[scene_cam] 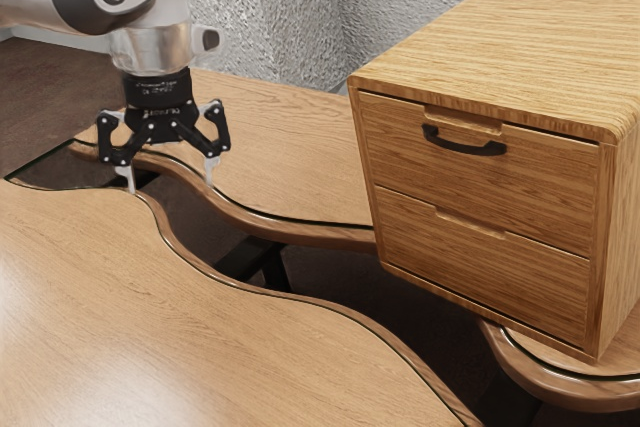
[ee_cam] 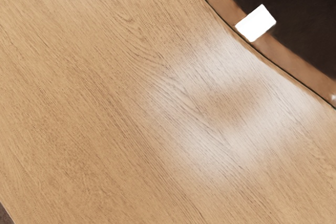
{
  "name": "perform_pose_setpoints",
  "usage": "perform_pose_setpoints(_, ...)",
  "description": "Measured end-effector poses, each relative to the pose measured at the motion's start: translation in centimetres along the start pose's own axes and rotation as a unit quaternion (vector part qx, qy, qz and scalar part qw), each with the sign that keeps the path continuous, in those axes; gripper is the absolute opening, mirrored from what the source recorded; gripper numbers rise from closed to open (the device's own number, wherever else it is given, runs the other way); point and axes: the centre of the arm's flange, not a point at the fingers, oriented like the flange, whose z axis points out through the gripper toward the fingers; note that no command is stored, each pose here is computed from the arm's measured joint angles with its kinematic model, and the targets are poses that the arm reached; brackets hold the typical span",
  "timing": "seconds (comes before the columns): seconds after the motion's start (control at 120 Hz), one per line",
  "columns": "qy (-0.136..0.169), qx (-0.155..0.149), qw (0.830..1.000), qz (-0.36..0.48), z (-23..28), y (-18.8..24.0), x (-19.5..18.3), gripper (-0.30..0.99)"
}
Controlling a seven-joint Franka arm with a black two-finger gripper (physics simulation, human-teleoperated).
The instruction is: Pull the drawer handle with one arm to open the drawer
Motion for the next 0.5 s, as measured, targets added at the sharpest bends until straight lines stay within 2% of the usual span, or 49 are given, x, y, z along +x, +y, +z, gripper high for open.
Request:
perform_pose_setpoints(0.15,0.028,-0.033,0.996,-0.072,-1.6,-0.1,0.2,0.69)
perform_pose_setpoints(0.242,0.068,-0.103,0.987,-0.101,-7.4,-3.2,-2.4,0.69)
perform_pose_setpoints(0.325,0.101,-0.158,0.974,-0.126,-10.1,-3.6,-2.9,0.69)
perform_pose_setpoints(0.417,0.120,-0.222,0.956,-0.151,-12.9,-3.8,-3.6,0.69)
perform_pose_setpoints(0.5,0.129,-0.269,0.939,-0.171,-14.1,-1.8,-2.9,0.69)
